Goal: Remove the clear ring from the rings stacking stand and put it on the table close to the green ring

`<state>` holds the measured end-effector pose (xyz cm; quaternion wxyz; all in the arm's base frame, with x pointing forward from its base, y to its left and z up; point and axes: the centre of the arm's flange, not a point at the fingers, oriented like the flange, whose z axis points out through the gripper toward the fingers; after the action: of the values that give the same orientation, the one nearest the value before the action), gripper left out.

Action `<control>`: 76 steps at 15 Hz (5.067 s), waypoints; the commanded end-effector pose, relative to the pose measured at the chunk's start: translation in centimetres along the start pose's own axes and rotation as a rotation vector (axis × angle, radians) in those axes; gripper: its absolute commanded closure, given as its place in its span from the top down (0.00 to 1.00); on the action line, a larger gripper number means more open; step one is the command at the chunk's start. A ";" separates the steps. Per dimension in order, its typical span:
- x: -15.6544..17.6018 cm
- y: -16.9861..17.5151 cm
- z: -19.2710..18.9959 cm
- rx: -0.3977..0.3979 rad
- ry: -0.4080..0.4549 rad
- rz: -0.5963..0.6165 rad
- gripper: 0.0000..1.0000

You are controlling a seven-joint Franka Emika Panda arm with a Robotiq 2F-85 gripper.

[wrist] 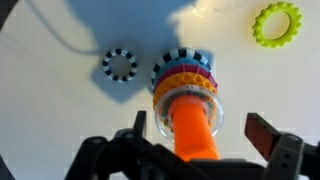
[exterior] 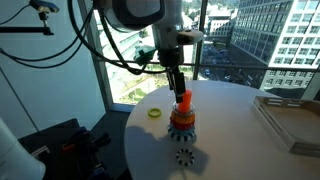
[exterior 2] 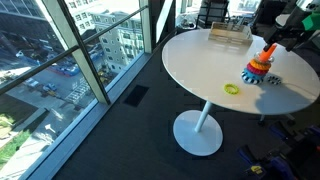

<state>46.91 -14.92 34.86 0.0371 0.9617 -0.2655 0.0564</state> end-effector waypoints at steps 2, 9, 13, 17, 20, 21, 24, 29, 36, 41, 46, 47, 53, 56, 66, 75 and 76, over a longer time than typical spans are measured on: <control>0.0 0.1 1.0 -0.004 0.000 0.021 1.00; 0.2 0.4 2.5 0.008 0.012 0.043 1.00; 0.2 0.1 3.6 0.016 0.008 0.040 1.00; 0.2 -0.3 4.8 0.021 -0.004 0.043 1.00; 0.2 -0.5 5.4 0.024 -0.004 0.042 1.00; 0.2 -0.5 5.6 0.027 -0.003 0.043 1.00; 0.3 -0.7 5.9 0.037 0.013 0.046 1.00; 0.6 -1.0 6.3 0.053 0.041 0.055 1.00; 0.7 -0.9 6.2 0.061 0.063 0.061 0.66; 0.4 -0.3 4.1 0.066 0.078 0.068 0.66; 0.5 0.1 1.5 0.082 0.112 0.073 0.66; 0.4 0.2 0.8 0.088 0.122 0.074 0.66; 0.1 0.2 -3.1 0.130 0.191 0.066 0.66; -0.2 0.0 -4.7 0.163 0.218 0.051 0.66; -1.9 -3.5 -3.7 0.229 0.102 -0.097 0.66; -3.1 -6.1 2.5 0.170 0.012 -0.137 0.66; -3.3 -6.4 3.4 0.163 0.005 -0.141 0.66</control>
<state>47.13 -8.69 32.65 -0.0440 0.9750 -0.2012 0.0831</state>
